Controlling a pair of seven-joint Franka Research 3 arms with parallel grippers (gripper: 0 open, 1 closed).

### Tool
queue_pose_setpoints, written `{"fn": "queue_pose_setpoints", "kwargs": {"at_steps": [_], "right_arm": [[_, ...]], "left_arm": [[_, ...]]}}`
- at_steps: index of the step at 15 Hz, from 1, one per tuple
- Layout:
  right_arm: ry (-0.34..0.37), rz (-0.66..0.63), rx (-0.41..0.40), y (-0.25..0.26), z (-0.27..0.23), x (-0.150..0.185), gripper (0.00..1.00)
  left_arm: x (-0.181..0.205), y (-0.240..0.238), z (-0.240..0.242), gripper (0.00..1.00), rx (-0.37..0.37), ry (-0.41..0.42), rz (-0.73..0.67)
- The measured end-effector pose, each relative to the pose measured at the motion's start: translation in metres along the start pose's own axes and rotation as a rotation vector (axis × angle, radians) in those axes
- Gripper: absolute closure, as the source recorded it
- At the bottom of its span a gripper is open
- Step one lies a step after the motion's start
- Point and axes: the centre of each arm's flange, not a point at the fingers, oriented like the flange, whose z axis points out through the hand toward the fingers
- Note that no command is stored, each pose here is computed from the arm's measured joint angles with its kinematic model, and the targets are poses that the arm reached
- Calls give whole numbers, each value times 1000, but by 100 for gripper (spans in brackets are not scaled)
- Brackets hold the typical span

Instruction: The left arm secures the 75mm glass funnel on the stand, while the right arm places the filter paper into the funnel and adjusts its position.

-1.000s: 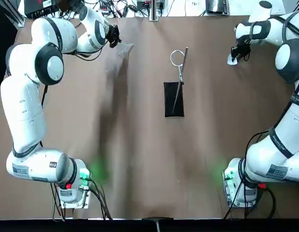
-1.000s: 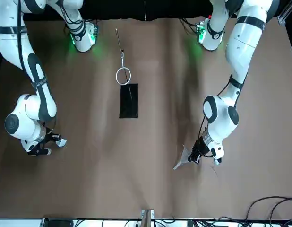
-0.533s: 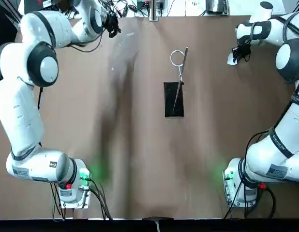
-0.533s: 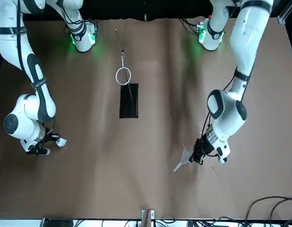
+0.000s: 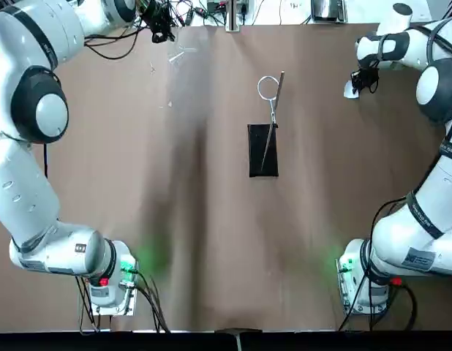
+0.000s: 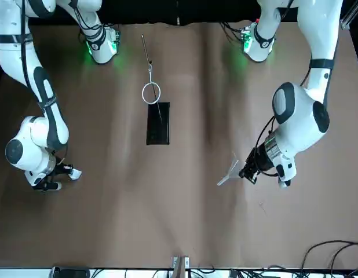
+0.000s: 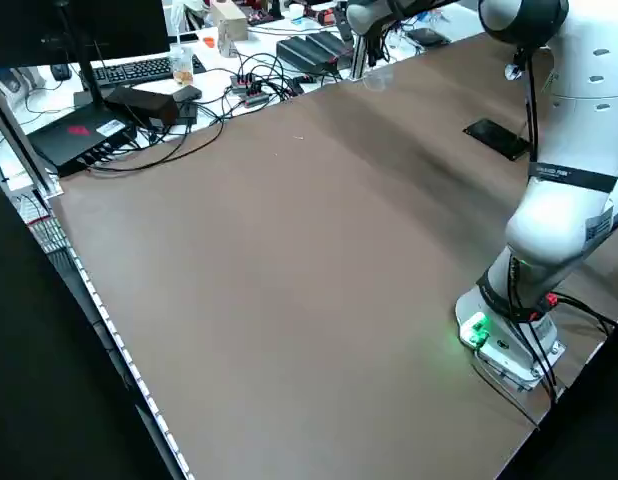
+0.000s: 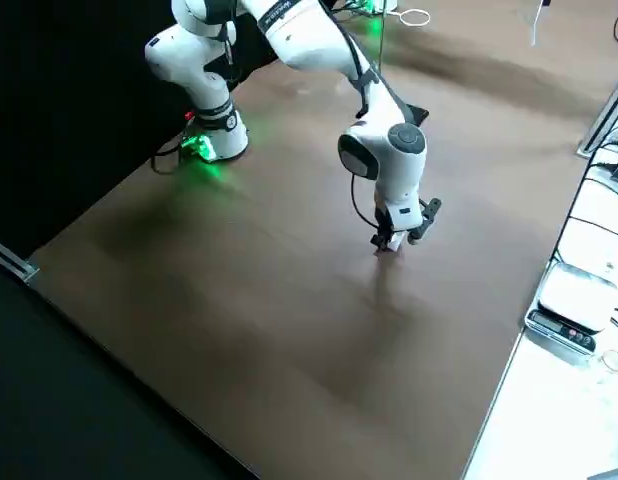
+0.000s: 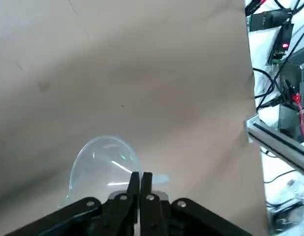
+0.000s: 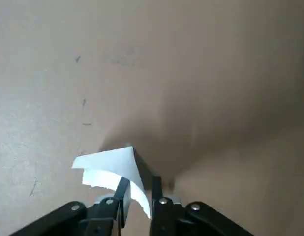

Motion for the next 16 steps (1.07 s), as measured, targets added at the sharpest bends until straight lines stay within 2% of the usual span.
{"fn": "queue_pose_setpoints", "kwargs": {"at_steps": [4, 6, 8, 11, 14, 16], "right_arm": [[-2, -2, 1, -1, 4, 0, 78], [-3, -3, 1, -1, 5, 0, 82], [-7, -3, 2, -1, 5, -1, 93], [-29, -6, 6, -3, 7, -3, 97], [-104, -9, 18, -5, 7, -7, 99], [-104, -21, 18, -5, -4, -4, 99]], "left_arm": [[-25, 6, -16, 97, 60, -12, 191], [-40, 10, -23, 97, 72, -30, 321], [-56, 9, -25, 97, 97, -63, 478], [-70, 2, -26, 97, 155, -119, 649], [-81, 0, -23, 97, 169, -143, 715], [-92, 0, -20, 97, 172, -151, 733]]}}
